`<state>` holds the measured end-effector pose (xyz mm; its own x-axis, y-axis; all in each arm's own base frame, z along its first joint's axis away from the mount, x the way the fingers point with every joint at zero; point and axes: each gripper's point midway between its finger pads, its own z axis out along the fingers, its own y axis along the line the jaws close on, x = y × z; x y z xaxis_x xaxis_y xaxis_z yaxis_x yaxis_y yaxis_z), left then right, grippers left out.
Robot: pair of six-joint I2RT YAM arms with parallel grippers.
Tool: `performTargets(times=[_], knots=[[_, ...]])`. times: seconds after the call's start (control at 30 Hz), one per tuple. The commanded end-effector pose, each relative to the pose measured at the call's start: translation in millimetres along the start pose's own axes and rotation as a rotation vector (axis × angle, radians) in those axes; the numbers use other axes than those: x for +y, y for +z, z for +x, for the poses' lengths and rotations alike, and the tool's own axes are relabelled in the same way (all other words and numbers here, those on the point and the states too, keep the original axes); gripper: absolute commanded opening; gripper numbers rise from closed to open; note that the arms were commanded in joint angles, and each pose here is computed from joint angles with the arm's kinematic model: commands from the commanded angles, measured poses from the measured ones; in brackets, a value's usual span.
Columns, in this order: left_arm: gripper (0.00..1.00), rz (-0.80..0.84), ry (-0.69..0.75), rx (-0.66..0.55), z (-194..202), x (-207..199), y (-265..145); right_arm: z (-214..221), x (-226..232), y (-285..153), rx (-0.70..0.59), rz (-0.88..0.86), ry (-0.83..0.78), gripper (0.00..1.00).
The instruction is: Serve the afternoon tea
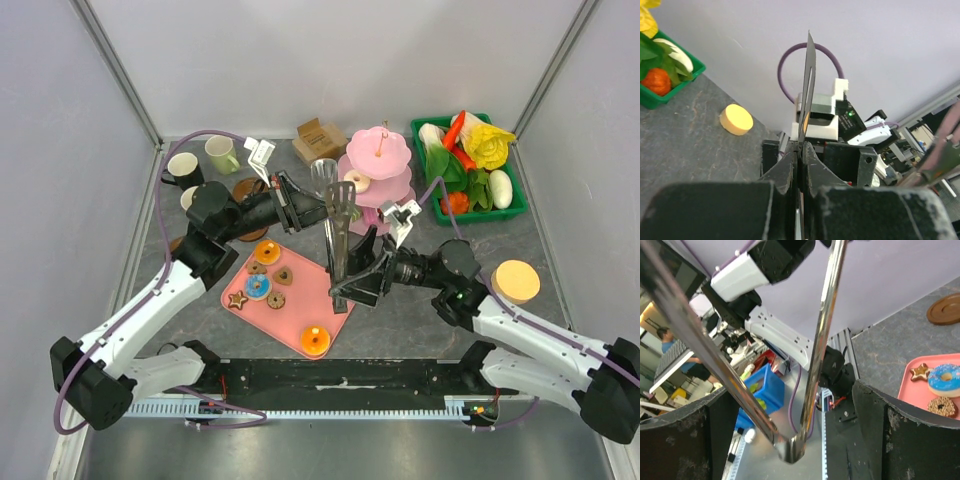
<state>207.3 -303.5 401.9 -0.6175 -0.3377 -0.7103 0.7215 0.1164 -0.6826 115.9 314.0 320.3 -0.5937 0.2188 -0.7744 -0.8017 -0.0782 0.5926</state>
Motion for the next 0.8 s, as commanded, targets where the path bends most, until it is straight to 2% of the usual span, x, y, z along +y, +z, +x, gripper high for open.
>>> performTargets(times=[0.0, 0.3, 0.5, 0.6, 0.77], knots=[[0.02, 0.133, 0.008, 0.015, -1.1, -27.5, -1.7, -48.1, 21.1, 15.4, -0.139, -0.046, -0.036, 0.96], [0.02, 0.088, 0.014, 0.001, 0.0, -16.9, -1.2, -76.6, 34.6, 26.8, -0.219, -0.1, 0.058, 0.91], [0.02, 0.036, 0.017, -0.002, 0.4, -6.6, 0.0, -75.0, 25.5, 25.9, -0.211, -0.037, 0.069, 0.75], [0.14, 0.0, 0.01, -0.006, 1.3, -0.1, -1.2, -77.1, 24.4, 22.9, -0.222, -0.007, 0.078, 0.68], [0.51, -0.045, 0.007, -0.014, 2.0, 8.4, -3.4, -82.5, 19.7, 19.0, -0.249, 0.052, 0.097, 0.66]])
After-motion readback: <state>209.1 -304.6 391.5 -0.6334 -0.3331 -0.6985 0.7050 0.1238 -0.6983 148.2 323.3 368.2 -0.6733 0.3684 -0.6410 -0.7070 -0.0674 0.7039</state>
